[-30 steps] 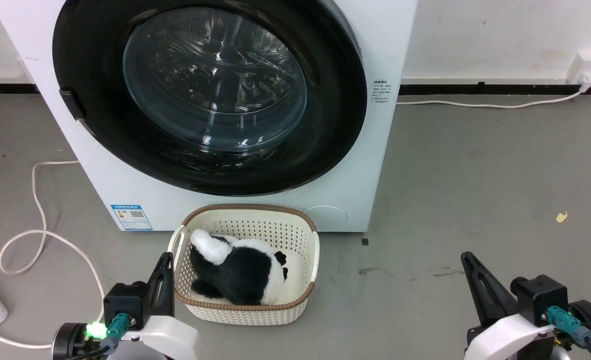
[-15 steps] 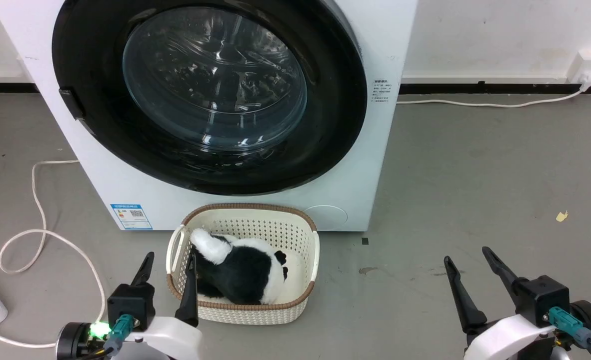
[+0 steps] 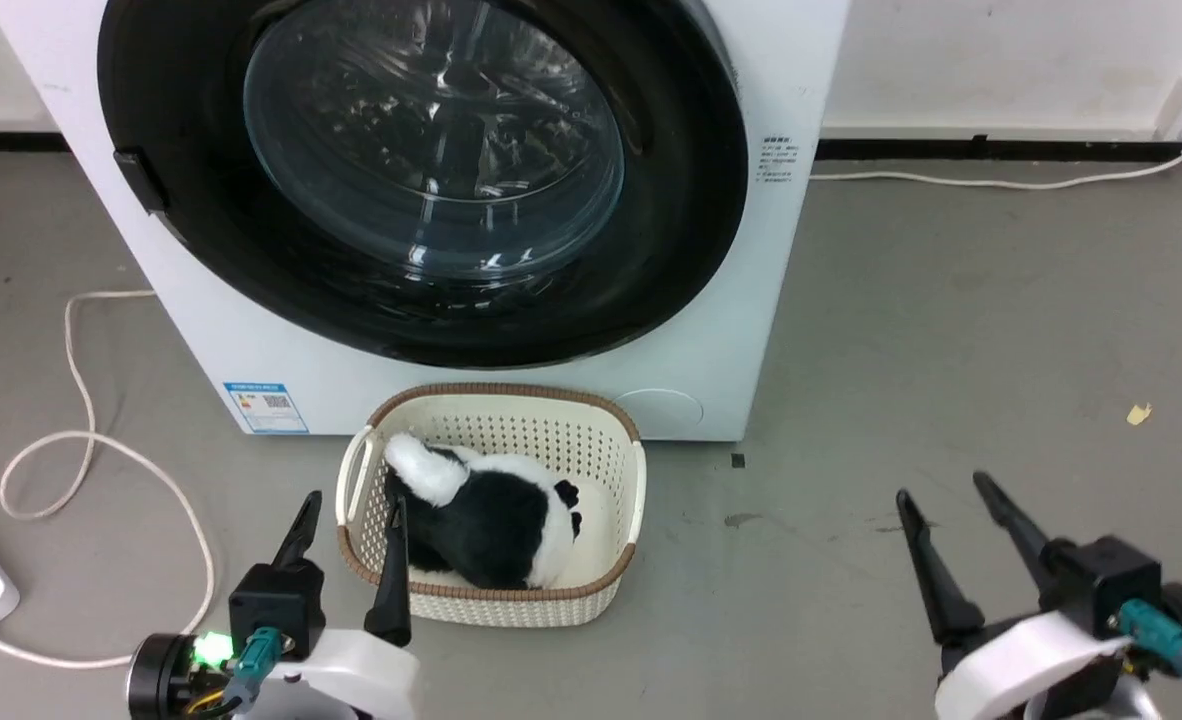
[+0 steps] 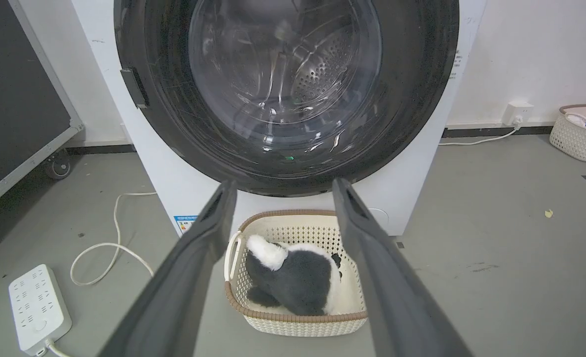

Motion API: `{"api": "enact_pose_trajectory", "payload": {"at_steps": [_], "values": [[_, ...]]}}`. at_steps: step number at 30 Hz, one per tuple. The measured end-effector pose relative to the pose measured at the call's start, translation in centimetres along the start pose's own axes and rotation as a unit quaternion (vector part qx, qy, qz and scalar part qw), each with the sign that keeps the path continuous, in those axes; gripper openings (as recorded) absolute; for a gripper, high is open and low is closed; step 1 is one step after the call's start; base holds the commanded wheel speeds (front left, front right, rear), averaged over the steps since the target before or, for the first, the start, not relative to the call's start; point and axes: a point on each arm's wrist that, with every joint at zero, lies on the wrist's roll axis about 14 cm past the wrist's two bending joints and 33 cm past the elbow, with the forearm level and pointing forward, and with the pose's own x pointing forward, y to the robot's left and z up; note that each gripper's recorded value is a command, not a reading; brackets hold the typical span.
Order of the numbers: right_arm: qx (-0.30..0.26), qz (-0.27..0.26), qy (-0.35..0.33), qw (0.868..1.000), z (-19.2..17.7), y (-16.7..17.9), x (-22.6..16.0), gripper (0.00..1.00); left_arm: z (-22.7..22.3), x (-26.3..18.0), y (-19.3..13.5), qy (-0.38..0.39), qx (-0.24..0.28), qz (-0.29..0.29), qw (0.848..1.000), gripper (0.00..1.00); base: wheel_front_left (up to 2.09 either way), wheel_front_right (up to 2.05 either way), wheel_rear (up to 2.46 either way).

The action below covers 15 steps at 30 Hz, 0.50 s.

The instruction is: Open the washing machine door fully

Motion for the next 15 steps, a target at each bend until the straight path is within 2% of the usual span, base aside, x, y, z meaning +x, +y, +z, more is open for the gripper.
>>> {"api": "enact_pose_trajectory", "payload": {"at_steps": [15], "values": [[0.048, 0.020, -0.044, 0.998, 3.0, 0.0, 4.0, 1.00, -0.6, 0.7, 0.0, 0.001, 0.001, 0.008, 1.000, 1.00, 0.00, 0.00, 0.00]]}}
